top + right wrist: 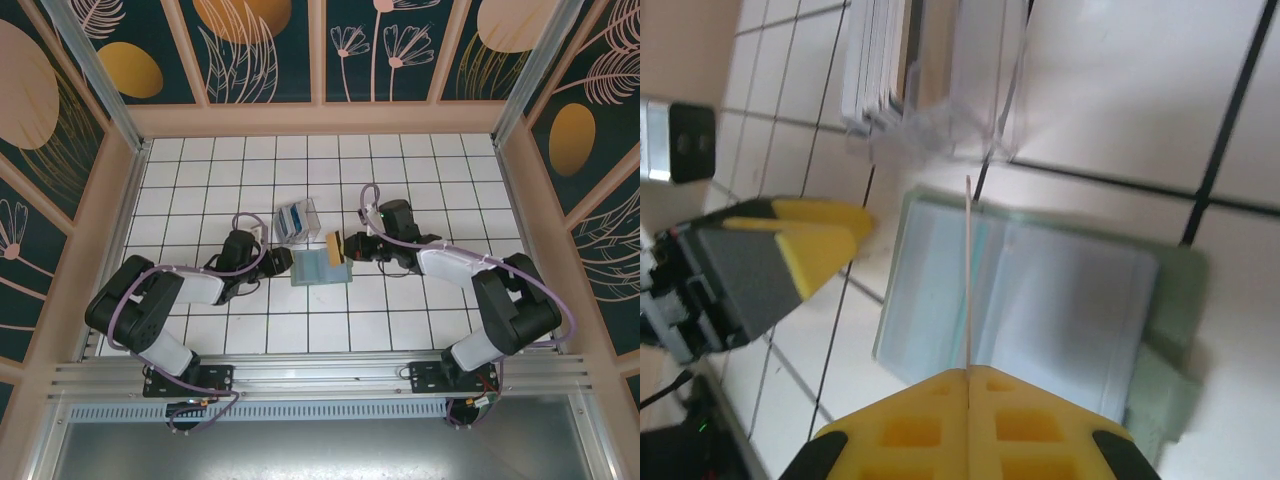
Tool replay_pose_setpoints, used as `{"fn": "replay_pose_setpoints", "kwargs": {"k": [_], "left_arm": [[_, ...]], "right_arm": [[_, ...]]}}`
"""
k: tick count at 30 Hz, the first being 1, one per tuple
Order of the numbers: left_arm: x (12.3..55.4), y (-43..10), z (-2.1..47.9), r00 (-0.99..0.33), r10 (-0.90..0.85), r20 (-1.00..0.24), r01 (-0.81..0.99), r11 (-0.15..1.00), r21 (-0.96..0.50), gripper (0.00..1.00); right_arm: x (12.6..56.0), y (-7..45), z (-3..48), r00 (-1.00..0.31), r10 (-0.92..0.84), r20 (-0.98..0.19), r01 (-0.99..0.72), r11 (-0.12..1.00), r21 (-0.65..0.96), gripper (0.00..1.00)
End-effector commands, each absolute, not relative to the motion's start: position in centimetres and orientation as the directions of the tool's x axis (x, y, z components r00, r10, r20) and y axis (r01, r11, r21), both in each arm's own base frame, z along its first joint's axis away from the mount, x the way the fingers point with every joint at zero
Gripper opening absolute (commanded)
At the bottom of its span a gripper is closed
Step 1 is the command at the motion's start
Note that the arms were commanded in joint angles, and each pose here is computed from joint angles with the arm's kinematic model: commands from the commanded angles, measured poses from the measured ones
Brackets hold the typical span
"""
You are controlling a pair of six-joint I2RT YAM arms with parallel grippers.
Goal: Put the credit cards into the card holder
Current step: Insert the credit card into the card slot.
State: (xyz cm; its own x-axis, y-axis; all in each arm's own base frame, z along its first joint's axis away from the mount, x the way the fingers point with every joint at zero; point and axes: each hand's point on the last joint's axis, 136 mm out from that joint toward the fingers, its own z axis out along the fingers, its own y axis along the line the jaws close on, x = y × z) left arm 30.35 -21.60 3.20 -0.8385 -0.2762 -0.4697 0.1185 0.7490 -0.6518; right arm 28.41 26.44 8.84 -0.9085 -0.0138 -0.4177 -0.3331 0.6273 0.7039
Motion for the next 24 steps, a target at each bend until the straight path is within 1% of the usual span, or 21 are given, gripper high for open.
{"fn": "replay_pose_setpoints", "kwargs": {"k": [1,3,7,14,16,20,24], "left_arm": [[26.7,-22.1,-0.2,-0.922,-0.169,-0.348,0.089,0.782,-0.617,0.51],[26.8,-22.5,-0.3,-0.924,-0.164,-0.344,0.092,0.78,-0.619,0.48],[26.9,-22.7,-0.4,-0.924,-0.176,-0.338,0.082,0.774,-0.628,0.4],[26.9,-22.5,-1.6,-0.932,-0.177,-0.317,0.06,0.786,-0.615,0.33],[27.1,-22.8,-1.5,-0.932,-0.182,-0.315,0.058,0.78,-0.623,0.28],[26.9,-22.8,-2.3,-0.938,-0.179,-0.298,0.048,0.782,-0.621,0.17],[26.8,-22.9,-2.5,-0.941,-0.177,-0.287,0.043,0.783,-0.621,0.15]], "right_arm": [[27.1,28.2,8.7,-0.924,-0.056,-0.377,-0.356,0.484,0.8,0.0],[26.9,28.4,7.8,-0.938,-0.061,-0.342,-0.331,0.459,0.825,0.0],[27.0,28.1,6.2,-0.955,-0.048,-0.292,-0.282,0.446,0.849,0.0],[27.4,27.8,4.9,-0.975,-0.028,-0.222,-0.214,0.406,0.889,0.0],[27.3,28.1,4.7,-0.979,-0.037,-0.199,-0.198,0.389,0.9,0.0],[27.1,28.1,4.2,-0.982,-0.041,-0.186,-0.187,0.382,0.905,0.0],[27.2,28.0,3.9,-0.982,-0.034,-0.185,-0.184,0.388,0.903,0.0]]}}
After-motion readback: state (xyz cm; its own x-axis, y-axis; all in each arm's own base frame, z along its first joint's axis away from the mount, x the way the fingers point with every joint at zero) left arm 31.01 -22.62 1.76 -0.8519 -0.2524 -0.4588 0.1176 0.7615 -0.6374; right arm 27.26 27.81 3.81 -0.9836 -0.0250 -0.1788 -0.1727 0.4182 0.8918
